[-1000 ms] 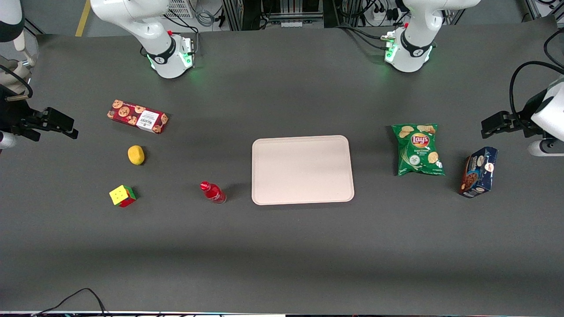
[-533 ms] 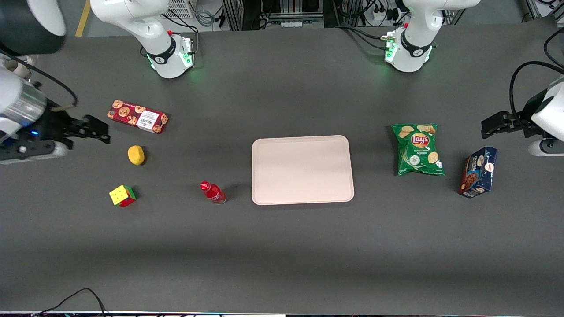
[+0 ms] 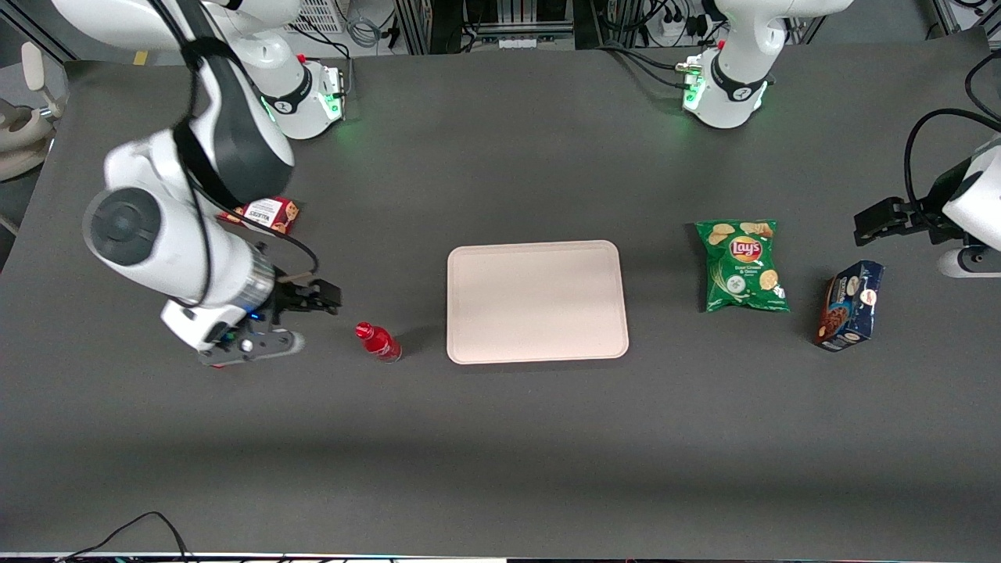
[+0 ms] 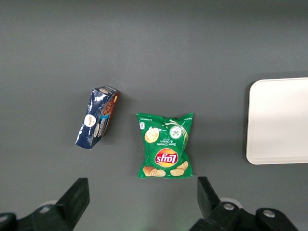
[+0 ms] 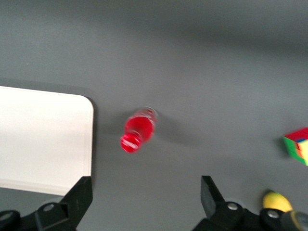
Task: Place coke bottle on tray
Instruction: 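Lower the open right gripper over the bottle neck and close it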
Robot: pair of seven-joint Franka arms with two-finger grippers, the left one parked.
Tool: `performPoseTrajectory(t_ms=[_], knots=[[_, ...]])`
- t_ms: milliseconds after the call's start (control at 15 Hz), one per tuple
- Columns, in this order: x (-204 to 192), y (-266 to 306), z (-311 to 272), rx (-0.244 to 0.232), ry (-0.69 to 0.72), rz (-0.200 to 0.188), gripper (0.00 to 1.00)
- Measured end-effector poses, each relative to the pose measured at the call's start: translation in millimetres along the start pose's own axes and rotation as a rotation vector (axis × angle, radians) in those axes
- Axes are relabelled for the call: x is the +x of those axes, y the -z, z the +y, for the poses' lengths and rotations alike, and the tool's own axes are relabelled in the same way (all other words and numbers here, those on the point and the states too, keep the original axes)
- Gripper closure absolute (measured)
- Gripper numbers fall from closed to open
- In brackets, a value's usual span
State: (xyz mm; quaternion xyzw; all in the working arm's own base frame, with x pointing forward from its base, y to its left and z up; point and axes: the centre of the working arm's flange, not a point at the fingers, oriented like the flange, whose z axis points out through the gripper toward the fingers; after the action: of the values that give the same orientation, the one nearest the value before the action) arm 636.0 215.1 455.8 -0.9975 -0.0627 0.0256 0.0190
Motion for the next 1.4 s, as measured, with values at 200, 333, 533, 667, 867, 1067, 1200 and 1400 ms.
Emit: performPoseTrajectory(t_ms=[200, 333, 533, 667, 867, 1067, 1200, 1400], knots=[[9, -50, -28, -0.017, 0.011, 0.002, 0.0], [8, -79, -35, -0.02, 0.012, 0.007, 0.0], [3, -106, -33, -0.021, 0.012, 0.008, 0.0], [0, -119, -32, -0.02, 0.012, 0.011, 0.0], [-4, -132, -31, -0.017, 0.011, 0.021, 0.0], [-6, -136, -30, -0.023, 0.012, 0.021, 0.04], [-6, -137, -30, -0.026, 0.014, 0.021, 0.15], [-6, -138, -30, -0.027, 0.013, 0.02, 0.3]])
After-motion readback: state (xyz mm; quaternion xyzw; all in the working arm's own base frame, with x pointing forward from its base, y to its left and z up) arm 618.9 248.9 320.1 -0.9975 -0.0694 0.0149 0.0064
